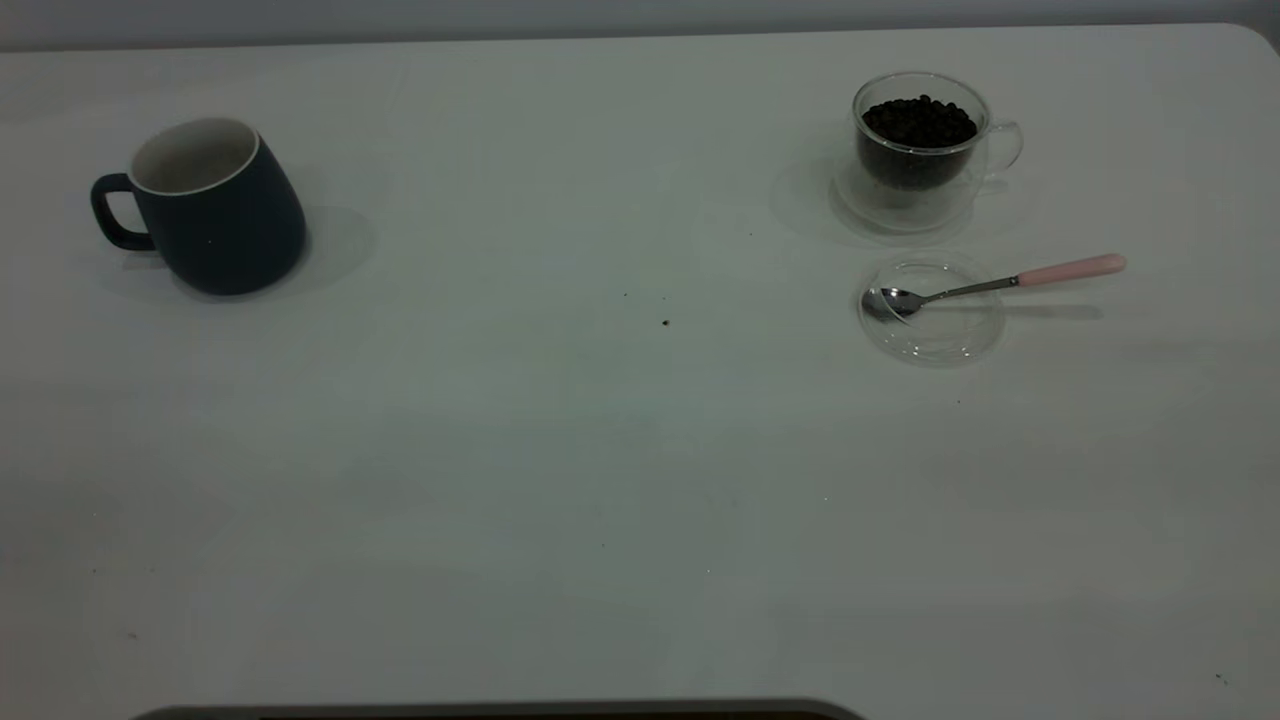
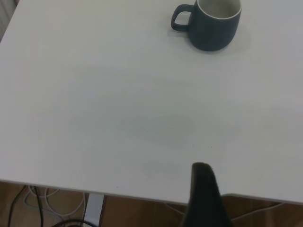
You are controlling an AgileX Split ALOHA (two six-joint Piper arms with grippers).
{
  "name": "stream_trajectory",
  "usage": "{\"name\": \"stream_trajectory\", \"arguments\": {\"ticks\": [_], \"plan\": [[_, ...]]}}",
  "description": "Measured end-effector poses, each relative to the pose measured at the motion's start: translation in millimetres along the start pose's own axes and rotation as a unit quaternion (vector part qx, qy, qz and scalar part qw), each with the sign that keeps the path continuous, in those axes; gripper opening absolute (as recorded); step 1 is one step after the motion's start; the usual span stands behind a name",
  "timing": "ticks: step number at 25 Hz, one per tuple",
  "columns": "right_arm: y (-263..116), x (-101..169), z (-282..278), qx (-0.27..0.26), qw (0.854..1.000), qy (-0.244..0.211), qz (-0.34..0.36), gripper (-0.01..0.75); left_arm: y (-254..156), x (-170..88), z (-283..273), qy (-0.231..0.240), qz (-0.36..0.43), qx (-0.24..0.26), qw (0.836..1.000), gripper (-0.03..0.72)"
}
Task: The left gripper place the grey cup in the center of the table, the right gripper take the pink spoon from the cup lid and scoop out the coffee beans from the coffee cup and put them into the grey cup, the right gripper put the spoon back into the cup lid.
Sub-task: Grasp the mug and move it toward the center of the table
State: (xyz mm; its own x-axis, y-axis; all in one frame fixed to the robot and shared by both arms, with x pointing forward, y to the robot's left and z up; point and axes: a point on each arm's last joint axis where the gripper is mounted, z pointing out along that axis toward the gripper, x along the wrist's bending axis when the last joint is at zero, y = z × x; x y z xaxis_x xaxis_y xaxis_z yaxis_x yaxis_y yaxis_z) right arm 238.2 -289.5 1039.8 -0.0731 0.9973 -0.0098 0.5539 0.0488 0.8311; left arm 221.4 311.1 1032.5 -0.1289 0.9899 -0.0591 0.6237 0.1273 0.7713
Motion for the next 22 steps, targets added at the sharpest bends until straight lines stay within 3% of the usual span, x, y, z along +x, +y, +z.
{"name": "stream_trajectory", "arguments": {"ticks": [9, 15, 22], "plan": [[0, 0, 0, 0.000, 1.000, 0.000, 0.000, 0.576, 14, -3, 2, -0.002, 0.002, -0.003, 1.000, 0.569], [0, 0, 0, 0.000, 1.000, 0.000, 0.000, 0.576, 87, -14, 27, 0.011, -0.023, -0.001, 1.000, 0.569], [0, 0, 0, 0.000, 1.000, 0.000, 0.000, 0.576, 171, -20, 91, 0.097, -0.027, 0.034, 0.994, 0.569]]}}
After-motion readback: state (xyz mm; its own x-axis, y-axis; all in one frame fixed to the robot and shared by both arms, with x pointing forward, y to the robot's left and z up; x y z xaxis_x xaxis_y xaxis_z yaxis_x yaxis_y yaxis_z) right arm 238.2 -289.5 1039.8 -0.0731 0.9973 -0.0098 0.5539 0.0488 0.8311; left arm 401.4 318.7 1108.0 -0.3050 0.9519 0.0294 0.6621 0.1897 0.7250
